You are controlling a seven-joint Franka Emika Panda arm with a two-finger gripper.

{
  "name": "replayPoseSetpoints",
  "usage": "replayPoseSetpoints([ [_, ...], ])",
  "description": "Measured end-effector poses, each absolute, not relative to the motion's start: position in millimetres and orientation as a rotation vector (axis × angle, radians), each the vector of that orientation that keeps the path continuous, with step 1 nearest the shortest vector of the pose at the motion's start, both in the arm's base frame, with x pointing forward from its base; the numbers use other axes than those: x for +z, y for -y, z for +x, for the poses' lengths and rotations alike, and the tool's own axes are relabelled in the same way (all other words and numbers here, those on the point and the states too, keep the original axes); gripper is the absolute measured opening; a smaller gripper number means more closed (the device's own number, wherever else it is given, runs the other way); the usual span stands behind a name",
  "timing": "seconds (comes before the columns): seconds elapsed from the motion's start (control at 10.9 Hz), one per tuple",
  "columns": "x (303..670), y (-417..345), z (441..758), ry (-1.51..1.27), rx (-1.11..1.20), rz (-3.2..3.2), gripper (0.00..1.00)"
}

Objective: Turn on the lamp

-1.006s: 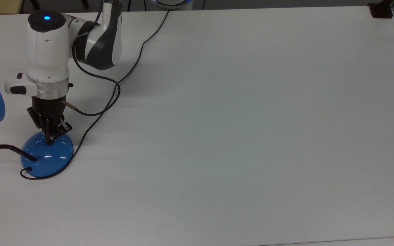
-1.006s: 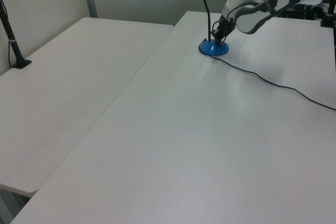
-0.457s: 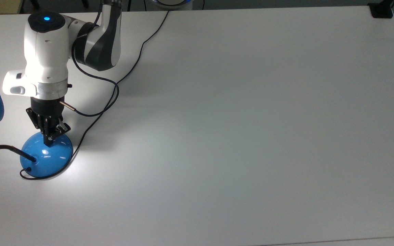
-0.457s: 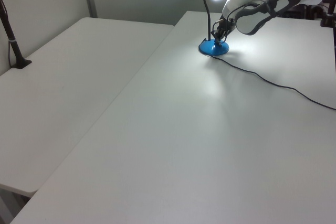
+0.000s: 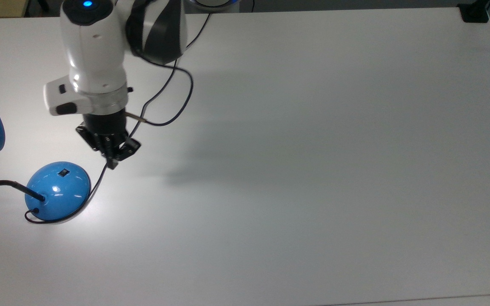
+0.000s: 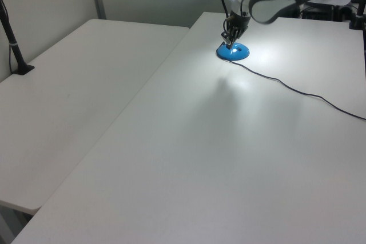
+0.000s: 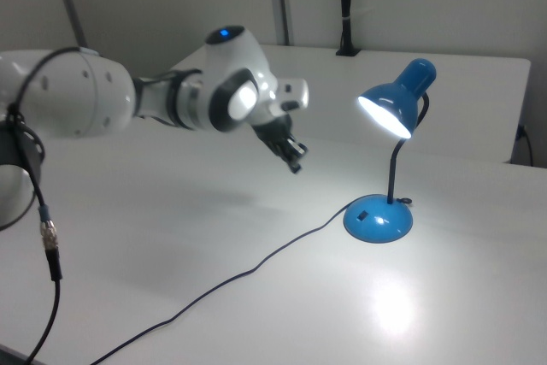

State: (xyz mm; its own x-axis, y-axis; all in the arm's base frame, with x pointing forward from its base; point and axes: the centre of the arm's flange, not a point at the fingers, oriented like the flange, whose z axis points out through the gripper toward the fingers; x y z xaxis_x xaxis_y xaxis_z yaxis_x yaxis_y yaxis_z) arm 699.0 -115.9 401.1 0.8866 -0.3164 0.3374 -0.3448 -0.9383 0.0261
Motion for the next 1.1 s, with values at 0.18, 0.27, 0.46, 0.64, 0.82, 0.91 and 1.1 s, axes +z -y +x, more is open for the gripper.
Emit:
replayPoseSetpoints([
  [0.18, 450.2, 51.2, 685.2, 0.349, 0.407, 3.011, 0.02],
  [0.27, 473.8, 28.6, 672.8, 0.264, 0.345, 3.014, 0.02],
  [0.46, 516.8, -1.8, 643.1, 0.065, 0.222, 3.008, 0.03],
  [0.64, 546.4, -22.0, 618.4, -0.073, 0.138, 3.002, 0.07],
  [0.82, 571.3, -41.1, 594.9, -0.114, 0.078, 3.012, 0.31],
  [0.91, 582.2, -49.3, 585.4, -0.130, 0.067, 3.010, 0.47],
  [1.1, 592.4, -60.2, 573.5, -0.152, 0.041, 3.004, 0.76],
])
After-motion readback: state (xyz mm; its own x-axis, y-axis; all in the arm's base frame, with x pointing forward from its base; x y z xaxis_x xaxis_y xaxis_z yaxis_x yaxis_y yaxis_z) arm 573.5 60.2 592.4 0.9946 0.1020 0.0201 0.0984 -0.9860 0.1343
